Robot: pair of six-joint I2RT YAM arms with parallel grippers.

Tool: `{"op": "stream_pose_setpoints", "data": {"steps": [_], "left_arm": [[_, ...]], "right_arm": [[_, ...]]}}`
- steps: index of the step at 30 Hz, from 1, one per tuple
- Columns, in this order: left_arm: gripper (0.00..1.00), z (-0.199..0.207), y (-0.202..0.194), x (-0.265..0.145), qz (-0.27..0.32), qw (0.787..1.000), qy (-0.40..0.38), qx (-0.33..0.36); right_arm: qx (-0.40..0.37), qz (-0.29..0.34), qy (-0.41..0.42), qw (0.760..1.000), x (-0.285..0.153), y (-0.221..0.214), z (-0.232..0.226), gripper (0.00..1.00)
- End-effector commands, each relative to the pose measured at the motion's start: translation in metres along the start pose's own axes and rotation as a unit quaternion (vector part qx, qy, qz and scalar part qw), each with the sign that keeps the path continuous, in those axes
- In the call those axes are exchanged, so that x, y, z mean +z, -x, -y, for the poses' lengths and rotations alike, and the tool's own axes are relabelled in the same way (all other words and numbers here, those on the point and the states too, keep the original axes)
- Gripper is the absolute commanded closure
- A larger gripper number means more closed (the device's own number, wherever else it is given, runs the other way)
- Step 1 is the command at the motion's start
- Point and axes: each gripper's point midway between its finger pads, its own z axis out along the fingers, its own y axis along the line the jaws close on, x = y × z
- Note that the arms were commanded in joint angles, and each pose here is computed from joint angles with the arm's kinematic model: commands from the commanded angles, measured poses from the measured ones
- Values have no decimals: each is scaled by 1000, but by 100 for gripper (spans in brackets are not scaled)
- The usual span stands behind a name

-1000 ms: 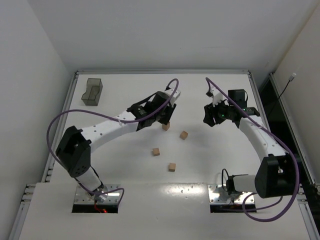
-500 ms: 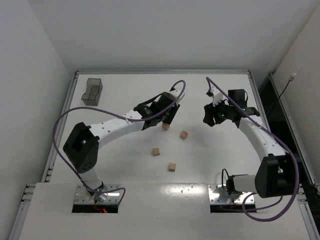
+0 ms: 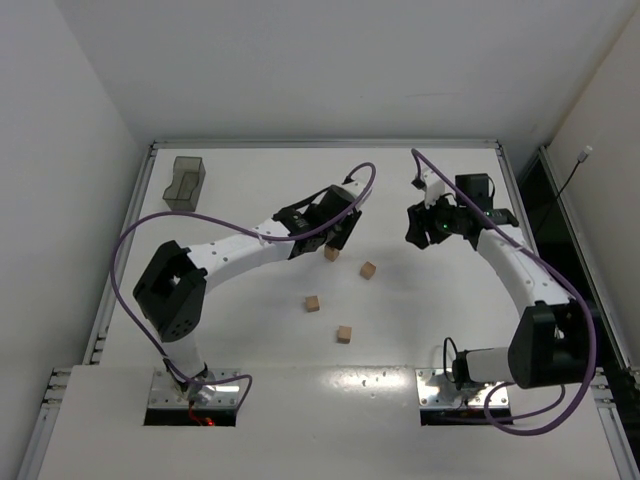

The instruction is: Build the wood block tower

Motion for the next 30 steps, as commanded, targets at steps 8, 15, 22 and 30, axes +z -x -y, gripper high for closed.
{"op": "stream_pose_setpoints", "data": {"steps": [8,15,22,30], "left_arm": [[100,-11,24,2,26,999,1,-35],[100,-15,23,5,22,999,5,-42],[100,-18,24,6,21,999,4,-44],[100,-16,15,10,11,999,1,-42]], "right_arm": [[-2,15,4,1000,-1,18,5,49],[-2,15,4,1000,-1,22,6,49],[-3,8,7,1000,2,19,7,49],[-1,5,12,1000,3,20,6,49]]}}
